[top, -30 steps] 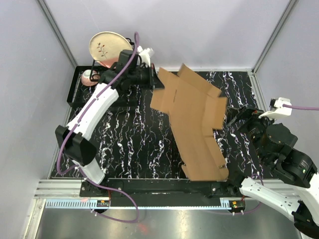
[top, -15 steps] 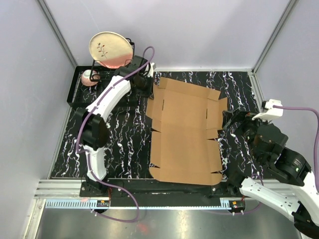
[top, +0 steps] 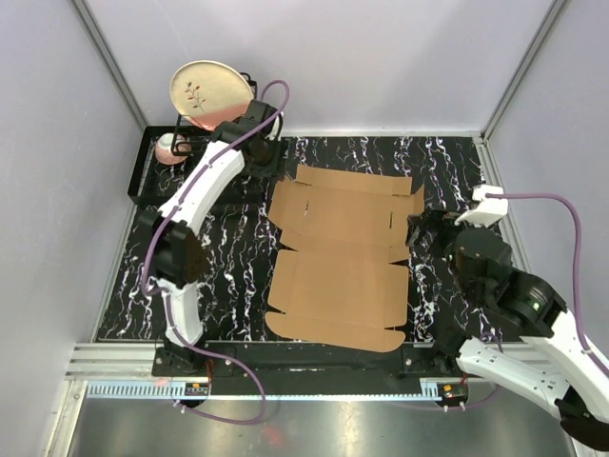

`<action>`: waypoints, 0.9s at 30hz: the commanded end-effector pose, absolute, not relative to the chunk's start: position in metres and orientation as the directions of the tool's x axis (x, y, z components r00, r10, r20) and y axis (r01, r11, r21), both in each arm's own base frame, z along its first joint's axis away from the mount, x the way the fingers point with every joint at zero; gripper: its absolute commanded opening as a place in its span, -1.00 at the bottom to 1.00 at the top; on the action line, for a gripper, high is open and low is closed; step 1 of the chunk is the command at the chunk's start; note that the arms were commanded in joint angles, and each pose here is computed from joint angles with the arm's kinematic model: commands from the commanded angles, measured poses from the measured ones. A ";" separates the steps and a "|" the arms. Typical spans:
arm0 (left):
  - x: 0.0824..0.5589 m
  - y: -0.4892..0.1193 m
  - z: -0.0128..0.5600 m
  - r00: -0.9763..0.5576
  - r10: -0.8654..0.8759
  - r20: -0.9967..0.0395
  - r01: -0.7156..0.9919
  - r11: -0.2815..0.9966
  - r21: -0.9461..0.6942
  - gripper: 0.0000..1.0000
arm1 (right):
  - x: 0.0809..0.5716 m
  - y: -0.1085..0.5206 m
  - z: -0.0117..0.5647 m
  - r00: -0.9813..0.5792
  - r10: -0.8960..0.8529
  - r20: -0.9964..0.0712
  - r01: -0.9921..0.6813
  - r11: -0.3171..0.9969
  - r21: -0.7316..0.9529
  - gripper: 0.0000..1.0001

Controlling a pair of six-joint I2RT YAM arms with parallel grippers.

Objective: Fold the paper box

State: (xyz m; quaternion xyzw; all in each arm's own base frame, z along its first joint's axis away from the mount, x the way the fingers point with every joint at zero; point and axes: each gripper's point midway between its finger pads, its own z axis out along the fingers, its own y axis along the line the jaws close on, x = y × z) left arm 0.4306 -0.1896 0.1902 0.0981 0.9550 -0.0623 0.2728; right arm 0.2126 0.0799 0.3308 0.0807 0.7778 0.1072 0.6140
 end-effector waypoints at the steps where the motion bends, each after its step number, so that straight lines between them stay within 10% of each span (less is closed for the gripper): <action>1: 0.419 -0.203 0.271 -0.673 -0.011 -0.739 0.192 0.963 -0.189 0.25 | 0.232 0.091 0.313 -0.249 0.251 -0.935 0.068 0.968 0.242 0.99; 12: 0.268 -0.302 0.119 -0.799 -0.152 -0.582 0.146 0.890 -0.433 0.11 | 0.295 0.081 0.229 -0.398 0.361 -0.844 0.343 0.911 0.228 0.99; 27: 0.229 -0.257 0.042 -0.864 -0.125 -0.488 0.043 0.947 -0.318 0.07 | 0.366 0.027 0.097 -0.585 0.393 -0.709 0.597 0.801 -0.049 0.89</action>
